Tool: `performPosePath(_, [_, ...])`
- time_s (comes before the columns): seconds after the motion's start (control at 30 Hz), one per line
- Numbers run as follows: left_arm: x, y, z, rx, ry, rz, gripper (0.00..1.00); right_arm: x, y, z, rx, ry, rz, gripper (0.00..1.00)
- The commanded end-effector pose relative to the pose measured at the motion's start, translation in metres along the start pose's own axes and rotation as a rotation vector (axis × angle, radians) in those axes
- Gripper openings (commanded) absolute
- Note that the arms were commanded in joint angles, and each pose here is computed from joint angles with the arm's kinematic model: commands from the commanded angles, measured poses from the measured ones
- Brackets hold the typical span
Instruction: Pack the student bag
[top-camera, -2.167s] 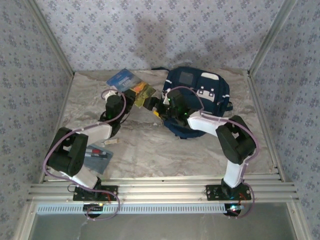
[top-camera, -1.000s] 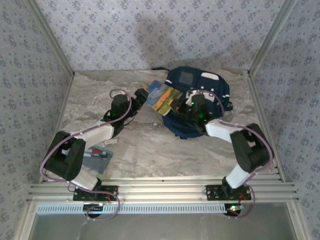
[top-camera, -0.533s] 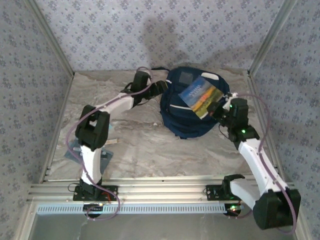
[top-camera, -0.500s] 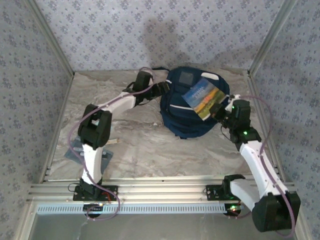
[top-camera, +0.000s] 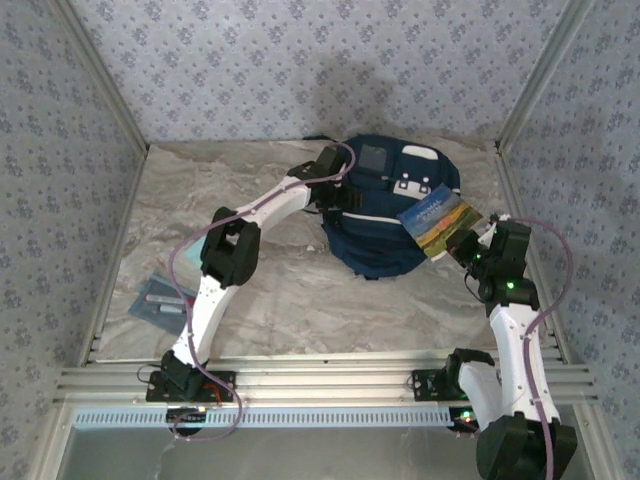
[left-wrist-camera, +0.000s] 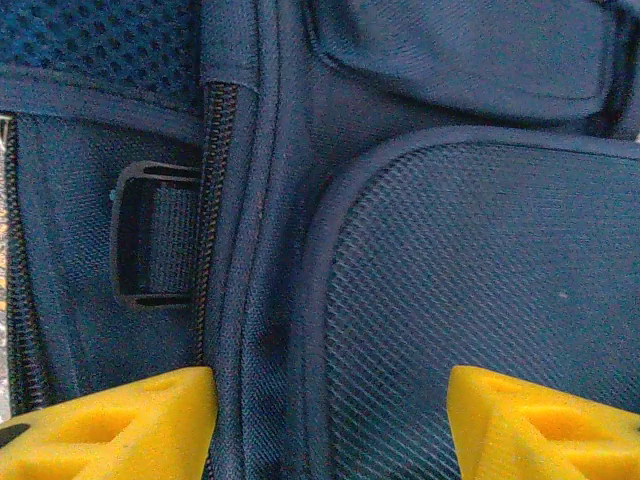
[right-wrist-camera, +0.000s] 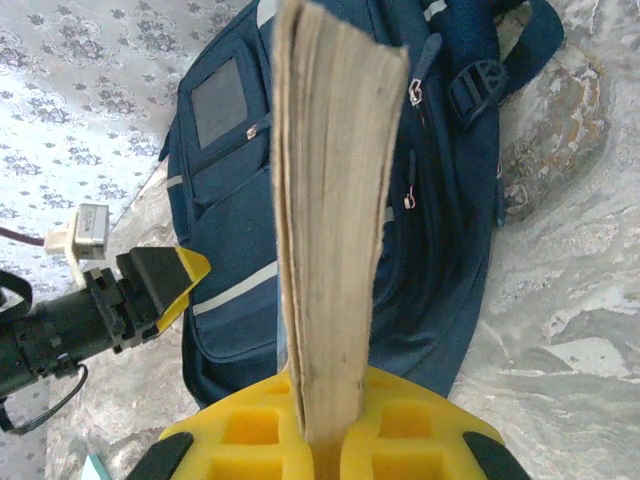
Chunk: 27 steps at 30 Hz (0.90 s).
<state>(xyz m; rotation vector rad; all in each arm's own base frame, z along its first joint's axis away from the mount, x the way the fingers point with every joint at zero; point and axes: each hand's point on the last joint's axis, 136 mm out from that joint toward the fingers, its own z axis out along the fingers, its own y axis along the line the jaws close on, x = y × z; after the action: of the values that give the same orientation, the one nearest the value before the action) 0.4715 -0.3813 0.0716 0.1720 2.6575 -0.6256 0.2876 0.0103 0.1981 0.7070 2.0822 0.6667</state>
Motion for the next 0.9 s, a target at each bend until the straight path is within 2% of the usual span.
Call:
performPosePath(0.0, [0.032, 0.032, 0.020, -0.124, 0.121, 0.017, 0.63, -0.012, 0.021, -0.008, -0.088, -0.044, -0.039, 0.00])
performPosePath(0.07, [0.034, 0.034, 0.022, -0.130, 0.126, 0.020, 0.61, -0.014, 0.021, -0.010, -0.090, -0.052, -0.040, 0.00])
performPosePath(0.13, [0.036, 0.034, 0.024, -0.131, 0.132, 0.019, 0.48, -0.015, 0.021, -0.010, -0.090, -0.061, -0.038, 0.00])
performPosePath(0.27, [0.038, 0.034, 0.025, -0.104, 0.142, -0.009, 0.00, -0.015, 0.021, -0.009, -0.095, -0.067, -0.031, 0.00])
performPosePath(0.33, [0.035, 0.030, 0.022, -0.037, 0.119, -0.075, 0.00, -0.014, 0.020, -0.009, -0.092, -0.065, -0.032, 0.00])
performPosePath(0.43, [0.031, 0.038, 0.009, 0.080, 0.060, -0.262, 0.00, -0.014, 0.020, -0.012, -0.087, -0.067, -0.037, 0.00])
performPosePath(0.6, [0.011, 0.071, -0.051, 0.199, -0.211, -0.543, 0.00, -0.019, 0.022, -0.016, -0.088, -0.094, -0.050, 0.00])
performPosePath(0.67, [0.019, 0.093, -0.073, 0.226, -0.295, -0.671, 0.00, -0.021, 0.022, -0.014, -0.093, -0.097, -0.049, 0.00])
performPosePath(0.77, [0.031, 0.105, -0.093, 0.256, -0.354, -0.779, 0.00, -0.020, 0.024, -0.010, -0.109, -0.084, -0.038, 0.00])
performPosePath(0.87, [0.035, 0.096, -0.100, 0.334, -0.365, -0.848, 0.00, -0.019, 0.027, -0.007, -0.132, -0.069, -0.033, 0.00])
